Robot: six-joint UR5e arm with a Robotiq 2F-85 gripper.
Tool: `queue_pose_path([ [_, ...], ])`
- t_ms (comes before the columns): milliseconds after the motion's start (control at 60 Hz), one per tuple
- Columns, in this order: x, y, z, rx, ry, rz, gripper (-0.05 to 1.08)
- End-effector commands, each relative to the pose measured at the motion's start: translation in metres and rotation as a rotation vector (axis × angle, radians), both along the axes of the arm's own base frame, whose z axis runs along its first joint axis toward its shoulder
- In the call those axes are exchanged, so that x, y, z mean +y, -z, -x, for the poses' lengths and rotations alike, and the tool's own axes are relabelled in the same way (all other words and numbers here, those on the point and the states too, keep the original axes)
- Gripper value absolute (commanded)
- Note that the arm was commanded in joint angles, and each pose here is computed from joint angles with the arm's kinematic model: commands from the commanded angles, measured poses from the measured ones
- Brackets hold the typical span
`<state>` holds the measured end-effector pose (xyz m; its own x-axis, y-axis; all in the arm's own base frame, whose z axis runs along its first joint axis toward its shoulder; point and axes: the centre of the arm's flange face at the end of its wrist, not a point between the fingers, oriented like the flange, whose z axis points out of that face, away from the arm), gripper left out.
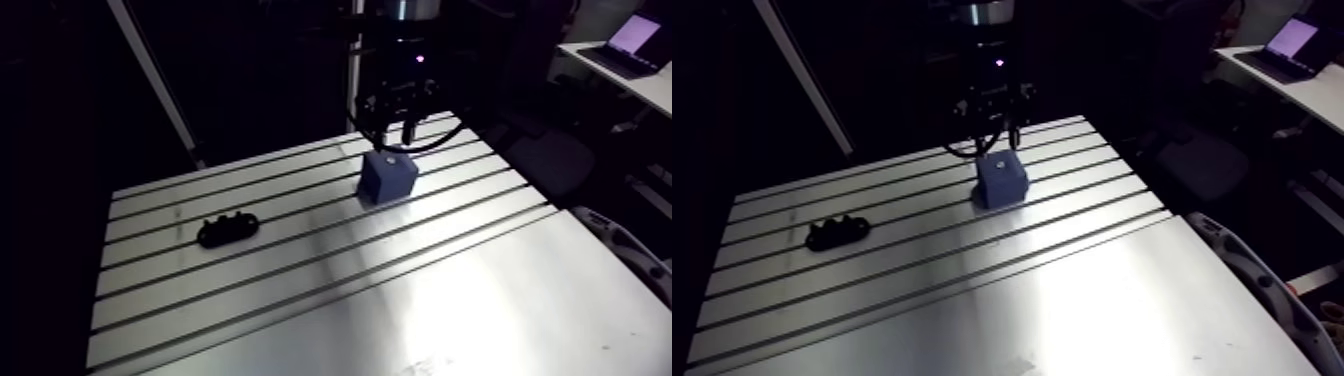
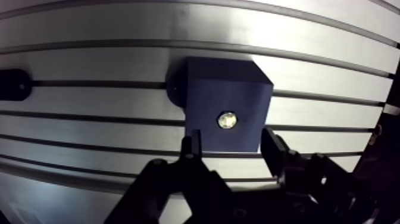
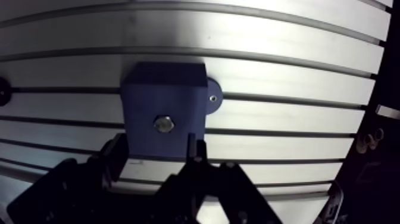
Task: Pick up the M10 bolt and insert it into the hex recess until seated.
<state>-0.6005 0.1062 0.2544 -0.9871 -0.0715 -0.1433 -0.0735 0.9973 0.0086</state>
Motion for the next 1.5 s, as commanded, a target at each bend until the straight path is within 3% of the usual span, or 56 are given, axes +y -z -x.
queue_pose_path([
  [17,-0.001,-0.029,-0.001,0.035,0.0,-0.012,0.0],
  [67,-0.003,-0.051,-0.002,0.045,0.011,-0.018,0.0],
  [183,-0.008,-0.092,-0.008,0.04,0.058,-0.014,0.01],
  [250,-0.017,-0.121,-0.011,0.054,0.108,-0.022,0.0],
  [333,-0.051,-0.154,-0.008,0.09,0.123,-0.042,0.0],
  [450,-0.092,-0.182,-0.008,0.105,0.123,-0.054,0.0],
  [583,-0.106,-0.185,-0.013,0.084,0.121,-0.045,0.0],
  [767,-0.137,-0.199,-0.024,0.093,0.119,-0.053,0.0],
  [1150,-0.159,-0.227,-0.033,0.101,0.08,-0.052,0.0],
  [1500,-0.161,-0.223,-0.034,0.092,0.107,-0.037,0.0],
])
